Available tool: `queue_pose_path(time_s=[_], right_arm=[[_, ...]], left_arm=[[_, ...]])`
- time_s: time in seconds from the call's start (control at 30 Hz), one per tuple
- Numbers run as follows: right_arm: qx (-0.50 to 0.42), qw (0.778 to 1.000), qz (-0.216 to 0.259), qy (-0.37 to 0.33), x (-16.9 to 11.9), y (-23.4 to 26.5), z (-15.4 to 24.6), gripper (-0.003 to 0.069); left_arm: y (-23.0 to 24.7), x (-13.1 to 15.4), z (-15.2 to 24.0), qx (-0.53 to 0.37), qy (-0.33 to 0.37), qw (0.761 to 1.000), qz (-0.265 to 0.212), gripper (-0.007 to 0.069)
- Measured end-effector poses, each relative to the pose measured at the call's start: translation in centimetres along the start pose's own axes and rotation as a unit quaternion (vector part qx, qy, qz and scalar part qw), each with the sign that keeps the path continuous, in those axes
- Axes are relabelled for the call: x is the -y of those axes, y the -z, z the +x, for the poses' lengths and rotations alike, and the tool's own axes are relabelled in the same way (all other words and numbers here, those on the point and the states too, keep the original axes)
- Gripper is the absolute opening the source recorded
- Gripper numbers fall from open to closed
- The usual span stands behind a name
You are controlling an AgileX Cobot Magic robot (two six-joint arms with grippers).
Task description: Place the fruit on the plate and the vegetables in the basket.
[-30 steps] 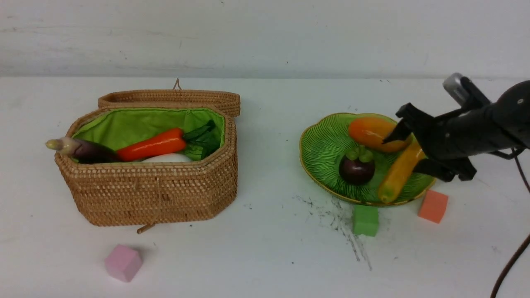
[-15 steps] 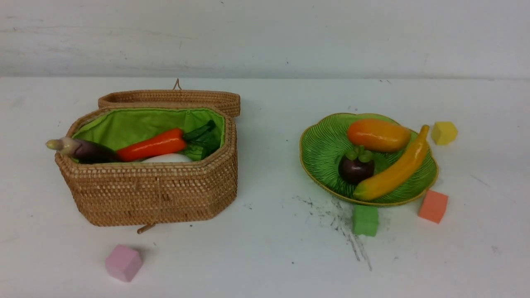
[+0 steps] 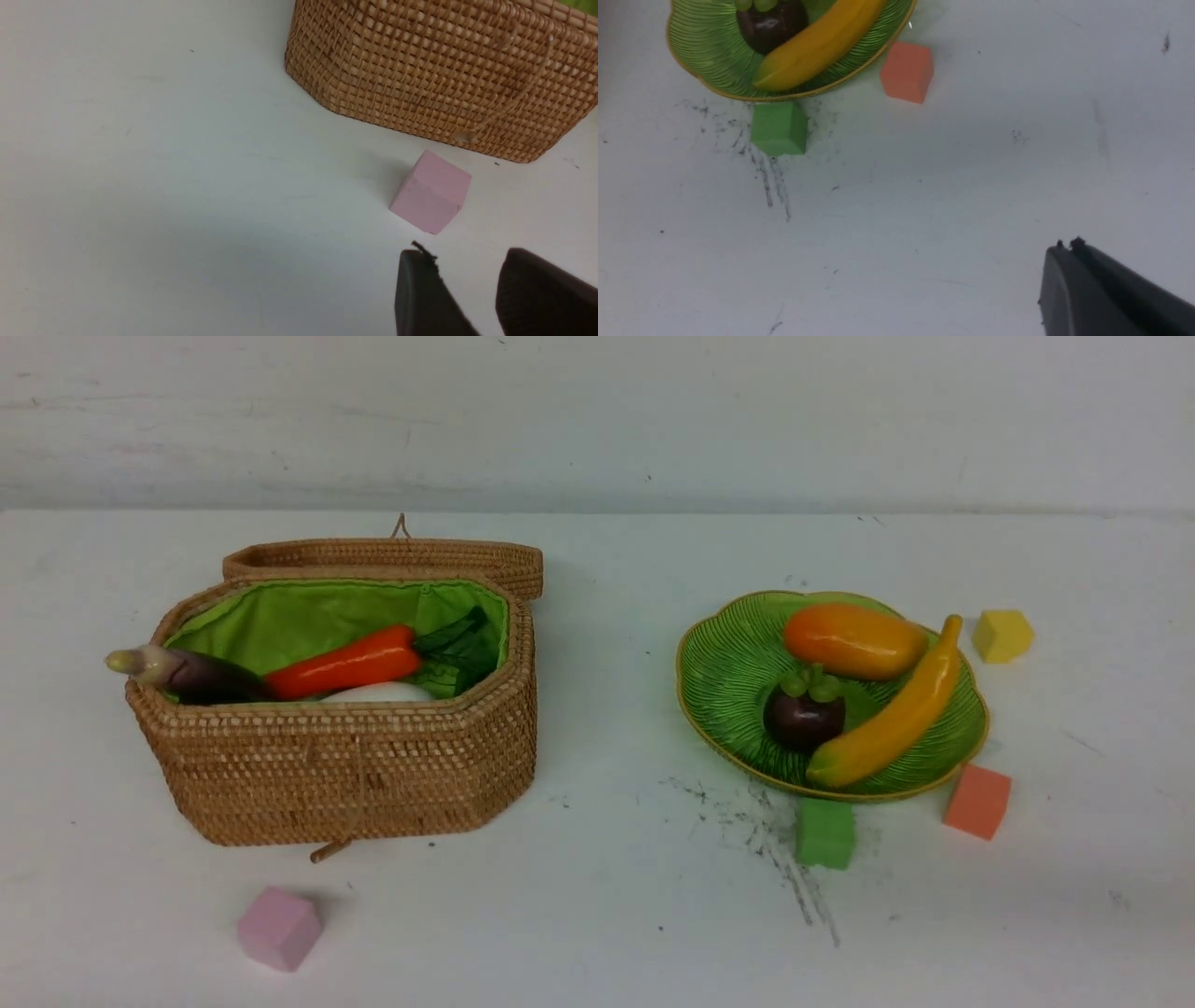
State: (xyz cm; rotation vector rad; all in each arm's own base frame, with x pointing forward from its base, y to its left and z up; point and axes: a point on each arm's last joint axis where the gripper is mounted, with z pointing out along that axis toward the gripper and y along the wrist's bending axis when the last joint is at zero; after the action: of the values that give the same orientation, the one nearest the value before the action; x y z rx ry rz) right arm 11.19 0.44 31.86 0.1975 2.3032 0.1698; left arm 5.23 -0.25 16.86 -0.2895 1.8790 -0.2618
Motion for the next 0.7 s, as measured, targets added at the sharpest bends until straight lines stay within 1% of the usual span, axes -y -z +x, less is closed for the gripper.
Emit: queue_pose_path(time_s=[0.33, 0.47, 0.57, 0.6, 0.7], right_arm=[[0.0, 1.0, -0.001, -0.001, 0.0, 0.0, 0.0, -0.0008], [0.018, 1.0, 0.009, 0.013, 0.2, 0.4, 0.1, -0.0006], [0.09, 0.995, 0.021, 0.035, 0.7, 1.4, 0.9, -0.0003], [0.102, 0.994, 0.021, 0.037, 0.8, 1.6, 1.3, -0.0003], [0.169, 0.985, 0.017, 0.045, 1.4, 1.7, 4.2, -0.0003]], left_arm=[[0.0, 0.0, 0.0, 0.0, 0.0, 1.0, 0.0, 0.0238], [0.0, 0.0, 0.0, 0.0, 0.0, 1.0, 0.0, 0.0238], [0.0, 0.0, 0.0, 0.0, 0.0, 1.0, 0.0, 0.0238], [0.0, 0.0, 0.0, 0.0, 0.0, 1.0, 0.0, 0.0238], [0.0, 0.0, 0.0, 0.0, 0.0, 1.0, 0.0, 0.0238]])
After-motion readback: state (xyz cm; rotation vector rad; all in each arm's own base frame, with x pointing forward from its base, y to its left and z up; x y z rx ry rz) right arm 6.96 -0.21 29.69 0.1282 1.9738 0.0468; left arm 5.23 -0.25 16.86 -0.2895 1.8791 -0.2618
